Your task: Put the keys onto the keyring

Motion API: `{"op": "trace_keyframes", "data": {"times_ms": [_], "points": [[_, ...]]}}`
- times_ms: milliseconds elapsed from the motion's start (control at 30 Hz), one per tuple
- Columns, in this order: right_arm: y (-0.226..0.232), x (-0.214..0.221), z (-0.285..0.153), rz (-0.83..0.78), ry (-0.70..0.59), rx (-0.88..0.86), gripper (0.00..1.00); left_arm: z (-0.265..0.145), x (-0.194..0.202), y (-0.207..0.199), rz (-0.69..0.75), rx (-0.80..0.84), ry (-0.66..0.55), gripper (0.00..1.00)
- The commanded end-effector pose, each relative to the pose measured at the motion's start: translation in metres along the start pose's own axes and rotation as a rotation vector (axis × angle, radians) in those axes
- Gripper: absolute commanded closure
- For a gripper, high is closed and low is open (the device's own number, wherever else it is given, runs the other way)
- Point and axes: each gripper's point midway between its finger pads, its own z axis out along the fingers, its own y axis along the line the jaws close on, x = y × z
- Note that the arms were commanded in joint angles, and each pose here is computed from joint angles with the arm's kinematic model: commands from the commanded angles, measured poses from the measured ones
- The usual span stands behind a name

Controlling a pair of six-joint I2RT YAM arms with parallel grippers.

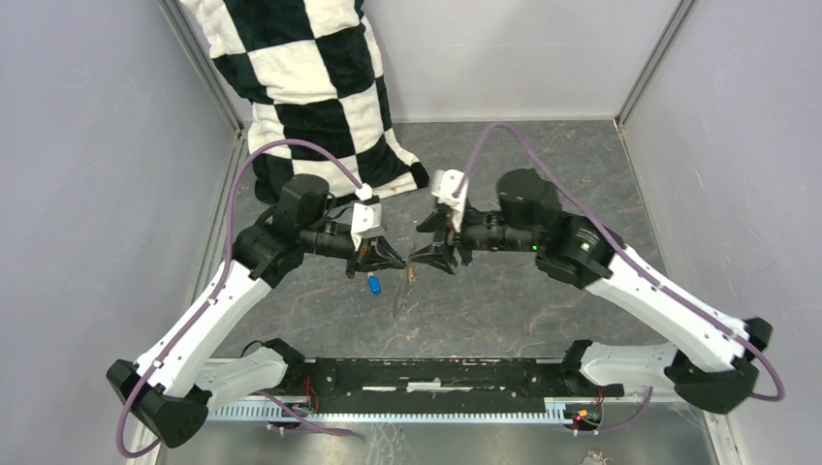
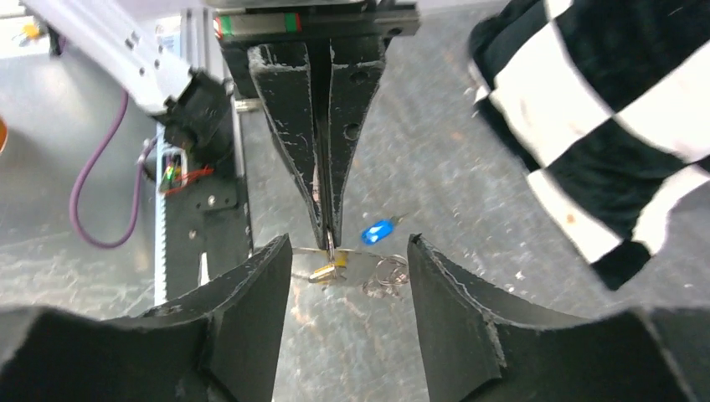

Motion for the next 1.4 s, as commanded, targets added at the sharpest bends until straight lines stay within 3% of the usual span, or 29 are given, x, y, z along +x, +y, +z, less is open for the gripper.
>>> {"op": "trace_keyframes", "data": {"times_ms": [0,133,300,667,933,1133,1367], "points": [[-0.009,-0.044,-0.038,-0.008,-0.233,0.106,0.4,-0.007,-0.045,0.008,0.001,-0.109,-0.182,0.98],[-0.009,-0.039,-0.048,0.053,-0.295,0.107,0.4,-0.018,-0.077,0.013,0.02,-0.191,-0.331,0.98],[-0.001,-0.029,-0.048,0.091,-0.351,0.071,0.4,-0.026,-0.101,0.018,0.002,-0.24,-0.43,0.98],[0.001,-0.04,-0.043,0.113,-0.46,0.043,0.39,-0.029,-0.111,0.019,-0.001,-0.245,-0.467,0.98],[-0.013,-0.036,-0.037,0.133,-0.477,0.104,0.46,-0.028,-0.11,0.014,0.0,-0.221,-0.464,0.98],[-0.014,-0.037,-0.034,0.136,-0.493,0.098,0.59,-0.027,-0.112,0.012,-0.003,-0.204,-0.468,0.98],[-0.013,-0.031,-0.037,0.123,-0.474,0.107,0.89,-0.027,-0.111,0.01,-0.006,-0.195,-0.468,0.98]]}}
